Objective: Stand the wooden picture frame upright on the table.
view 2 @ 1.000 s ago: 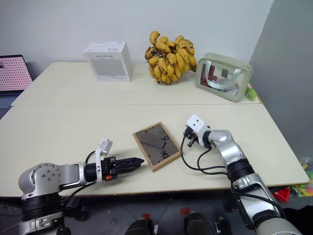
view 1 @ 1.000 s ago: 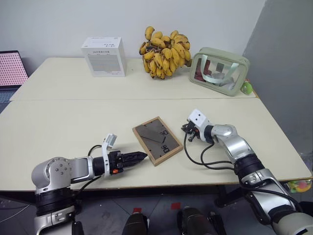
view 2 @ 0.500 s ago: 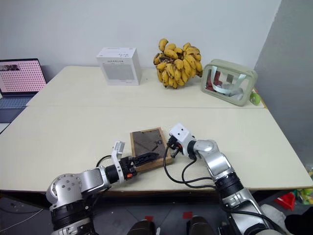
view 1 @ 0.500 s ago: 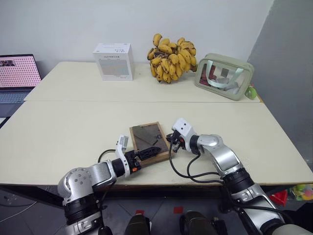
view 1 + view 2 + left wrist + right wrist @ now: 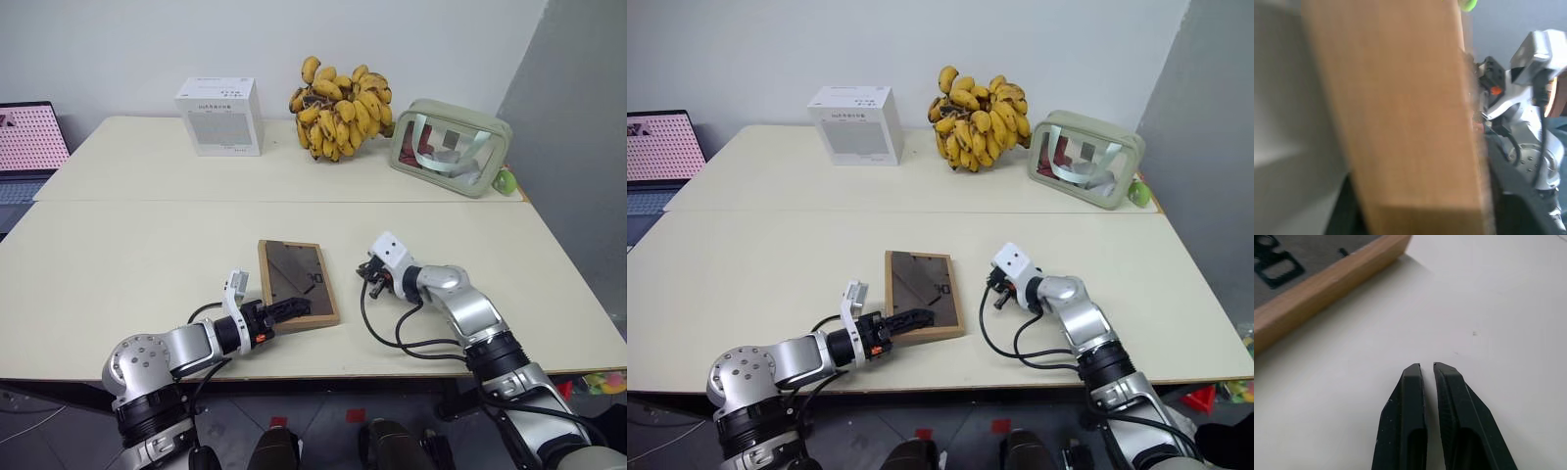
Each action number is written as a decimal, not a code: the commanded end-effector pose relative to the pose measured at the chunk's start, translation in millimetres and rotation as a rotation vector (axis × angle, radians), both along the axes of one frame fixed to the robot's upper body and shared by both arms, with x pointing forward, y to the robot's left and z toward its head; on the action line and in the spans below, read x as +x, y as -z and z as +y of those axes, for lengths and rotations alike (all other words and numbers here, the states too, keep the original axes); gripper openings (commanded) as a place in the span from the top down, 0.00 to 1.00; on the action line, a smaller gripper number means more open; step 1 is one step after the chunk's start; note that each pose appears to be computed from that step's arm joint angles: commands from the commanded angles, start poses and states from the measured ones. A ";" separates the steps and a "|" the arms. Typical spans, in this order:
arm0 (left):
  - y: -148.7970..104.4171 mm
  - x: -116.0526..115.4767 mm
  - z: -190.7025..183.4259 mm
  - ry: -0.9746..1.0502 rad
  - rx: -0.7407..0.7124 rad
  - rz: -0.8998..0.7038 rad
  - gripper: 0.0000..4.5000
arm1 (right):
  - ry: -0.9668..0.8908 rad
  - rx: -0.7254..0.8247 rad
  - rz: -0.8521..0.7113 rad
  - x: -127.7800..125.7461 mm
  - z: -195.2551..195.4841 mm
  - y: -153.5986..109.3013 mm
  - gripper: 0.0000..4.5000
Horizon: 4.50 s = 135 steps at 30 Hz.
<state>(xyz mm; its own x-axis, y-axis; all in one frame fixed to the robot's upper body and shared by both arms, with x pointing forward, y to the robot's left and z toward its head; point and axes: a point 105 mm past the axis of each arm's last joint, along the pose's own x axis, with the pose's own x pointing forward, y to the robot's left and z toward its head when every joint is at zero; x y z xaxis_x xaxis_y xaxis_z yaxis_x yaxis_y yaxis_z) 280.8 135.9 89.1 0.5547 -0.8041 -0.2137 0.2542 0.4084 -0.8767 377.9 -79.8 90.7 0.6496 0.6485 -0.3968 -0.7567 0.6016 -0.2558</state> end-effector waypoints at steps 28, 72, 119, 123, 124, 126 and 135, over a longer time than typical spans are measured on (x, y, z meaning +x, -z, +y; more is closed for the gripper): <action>-108.9 16.6 -8.9 0.453 0.131 -0.540 0.72 | -0.721 0.502 0.180 -83.3 80.3 -172.3 0.00; -103.8 -16.3 -41.7 0.454 -0.309 -0.150 0.41 | -0.600 -0.357 -1.603 -49.9 5.0 -134.1 0.64; -103.6 24.3 64.0 -0.139 0.841 -0.934 0.00 | -0.320 0.380 0.129 8.3 15.2 -6.8 0.17; -100.1 21.3 81.5 -0.043 0.809 -0.835 0.00 | -0.275 0.204 0.048 -10.6 -40.6 -22.6 0.10; -100.1 19.4 86.2 -0.018 0.811 -0.811 0.00 | -0.274 0.157 0.015 -17.1 -48.5 -31.6 0.10; -100.3 16.1 93.9 0.016 0.816 -0.771 0.00 | -0.276 0.130 -0.005 -29.6 -52.7 -51.1 0.10; -131.8 15.2 126.4 0.013 0.788 -0.741 0.00 | -0.370 0.393 0.102 -98.4 15.3 -149.1 0.10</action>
